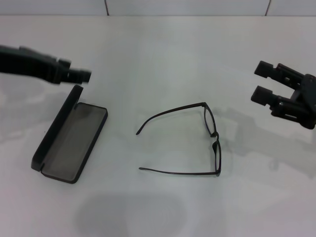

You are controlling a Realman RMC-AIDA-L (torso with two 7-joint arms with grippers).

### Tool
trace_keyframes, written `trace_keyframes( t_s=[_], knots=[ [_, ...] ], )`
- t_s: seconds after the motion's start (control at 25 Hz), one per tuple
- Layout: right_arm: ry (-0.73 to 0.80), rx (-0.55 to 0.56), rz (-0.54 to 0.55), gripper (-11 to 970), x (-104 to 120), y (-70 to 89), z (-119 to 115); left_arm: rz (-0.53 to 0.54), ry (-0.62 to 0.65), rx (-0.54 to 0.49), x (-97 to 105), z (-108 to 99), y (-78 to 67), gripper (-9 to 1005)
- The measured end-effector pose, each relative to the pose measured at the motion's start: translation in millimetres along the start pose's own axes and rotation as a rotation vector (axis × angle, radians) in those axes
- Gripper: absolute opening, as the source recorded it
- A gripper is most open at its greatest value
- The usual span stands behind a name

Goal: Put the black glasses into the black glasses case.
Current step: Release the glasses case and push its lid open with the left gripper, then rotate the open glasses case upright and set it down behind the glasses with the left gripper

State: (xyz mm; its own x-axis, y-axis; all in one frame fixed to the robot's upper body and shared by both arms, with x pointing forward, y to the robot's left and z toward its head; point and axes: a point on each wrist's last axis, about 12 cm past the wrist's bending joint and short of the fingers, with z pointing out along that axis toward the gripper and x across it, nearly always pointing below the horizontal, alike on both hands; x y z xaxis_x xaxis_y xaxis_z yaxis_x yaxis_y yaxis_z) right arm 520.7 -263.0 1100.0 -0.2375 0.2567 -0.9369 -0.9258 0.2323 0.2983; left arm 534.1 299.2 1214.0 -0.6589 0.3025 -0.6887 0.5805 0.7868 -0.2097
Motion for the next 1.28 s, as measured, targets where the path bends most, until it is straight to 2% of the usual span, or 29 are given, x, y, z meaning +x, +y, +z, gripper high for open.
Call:
trace_keyframes(
  t_s=[0.16, 0.24, 0.4, 0.68, 0.8, 1.0, 1.28],
  knots=[
    [-0.015, 0.013, -0.012, 840, -2, -0.7, -2, -0.009, 0.175, -0.132, -1, 15, -11.0, 548],
    [-0.014, 0.009, -0.022, 840, -3, -1.9, 0, -0.011, 0.221, -0.174, -1, 20, -13.5, 544],
    [-0.015, 0.006, -0.044, 840, -5, -3.7, 3, -0.020, 0.279, -0.190, 2, 30, -18.0, 536],
    [-0.038, 0.019, -0.080, 839, -9, -6.0, 3, -0.044, 0.350, -0.214, 12, 43, -15.5, 528],
    [-0.045, 0.024, -0.094, 838, -9, -5.2, 2, -0.031, 0.413, -0.271, 15, 49, -17.3, 530],
    [-0.069, 0.047, -0.094, 836, -6, -2.8, -2, 0.020, 0.461, -0.301, 18, 57, -23.5, 481],
    [-0.084, 0.064, -0.083, 832, 0, 2.8, -11, 0.046, 0.452, -0.295, 16, 59, -25.4, 280]
  ],
)
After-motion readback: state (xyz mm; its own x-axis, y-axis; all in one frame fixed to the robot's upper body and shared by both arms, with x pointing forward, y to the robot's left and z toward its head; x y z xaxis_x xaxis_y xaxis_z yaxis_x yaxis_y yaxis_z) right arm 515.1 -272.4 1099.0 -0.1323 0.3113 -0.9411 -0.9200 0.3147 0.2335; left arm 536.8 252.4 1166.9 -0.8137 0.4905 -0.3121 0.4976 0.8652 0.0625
